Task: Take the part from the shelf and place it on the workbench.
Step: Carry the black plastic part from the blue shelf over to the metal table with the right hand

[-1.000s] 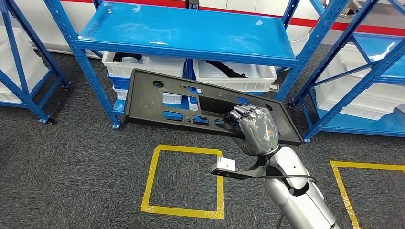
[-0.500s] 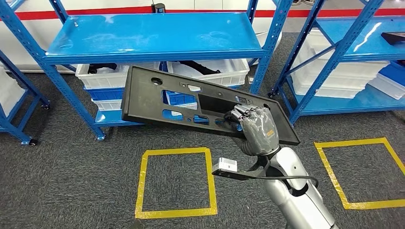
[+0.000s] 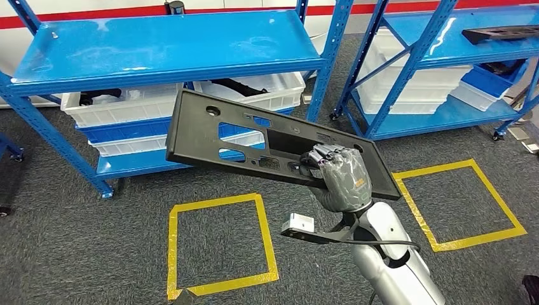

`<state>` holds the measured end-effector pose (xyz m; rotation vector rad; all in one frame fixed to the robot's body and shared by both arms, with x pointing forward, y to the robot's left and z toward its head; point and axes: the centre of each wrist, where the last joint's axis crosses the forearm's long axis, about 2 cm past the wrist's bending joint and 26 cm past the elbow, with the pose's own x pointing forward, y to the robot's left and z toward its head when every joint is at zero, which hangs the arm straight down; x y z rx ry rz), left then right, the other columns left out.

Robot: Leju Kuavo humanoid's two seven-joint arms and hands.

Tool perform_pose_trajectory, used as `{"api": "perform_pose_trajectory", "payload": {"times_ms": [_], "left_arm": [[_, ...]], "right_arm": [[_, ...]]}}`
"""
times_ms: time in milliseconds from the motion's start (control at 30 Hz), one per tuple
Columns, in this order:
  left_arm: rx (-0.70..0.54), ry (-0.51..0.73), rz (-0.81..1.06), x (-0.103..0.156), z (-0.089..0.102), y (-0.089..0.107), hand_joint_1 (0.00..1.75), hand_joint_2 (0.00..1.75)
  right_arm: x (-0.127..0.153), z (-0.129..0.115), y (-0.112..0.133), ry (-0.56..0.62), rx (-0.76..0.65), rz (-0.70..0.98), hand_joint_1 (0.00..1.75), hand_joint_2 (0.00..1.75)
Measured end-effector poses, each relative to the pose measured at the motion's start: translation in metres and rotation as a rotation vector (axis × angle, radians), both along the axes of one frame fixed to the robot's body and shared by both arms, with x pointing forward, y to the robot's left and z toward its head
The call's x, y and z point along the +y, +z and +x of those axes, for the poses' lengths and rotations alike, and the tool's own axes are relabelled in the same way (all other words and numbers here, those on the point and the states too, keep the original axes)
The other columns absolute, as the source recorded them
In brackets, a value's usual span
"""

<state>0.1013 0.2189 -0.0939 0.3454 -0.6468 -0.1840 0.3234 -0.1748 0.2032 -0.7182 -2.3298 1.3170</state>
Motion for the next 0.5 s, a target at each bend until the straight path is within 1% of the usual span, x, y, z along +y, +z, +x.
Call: {"api": "perform_pose_trajectory", "payload": {"times_ms": [67, 367, 500], "left_arm": [[-0.002, -0.006, 0.002, 0.0001, 0.0008, 0.0002, 0.00, 1.75], [-0.006, -0.013, -0.006, -0.0053, 0.0023, 0.0013, 0.00, 1.75], [0.002, -0.012, 0.001, -0.0010, -0.0040, -0.0007, 0.00, 1.75]], "right_arm": [[-0.0008, -0.0013, -0.0020, -0.004, 0.003, -0.005, 1.50, 1.75], [-0.0011, -0.0012, 0.0030, -0.008, -0.020, 0.000, 1.50, 1.75], [0.0019, -0.0003, 0.0038, -0.003, -0.017, -0.002, 1.50, 1.75]]}}
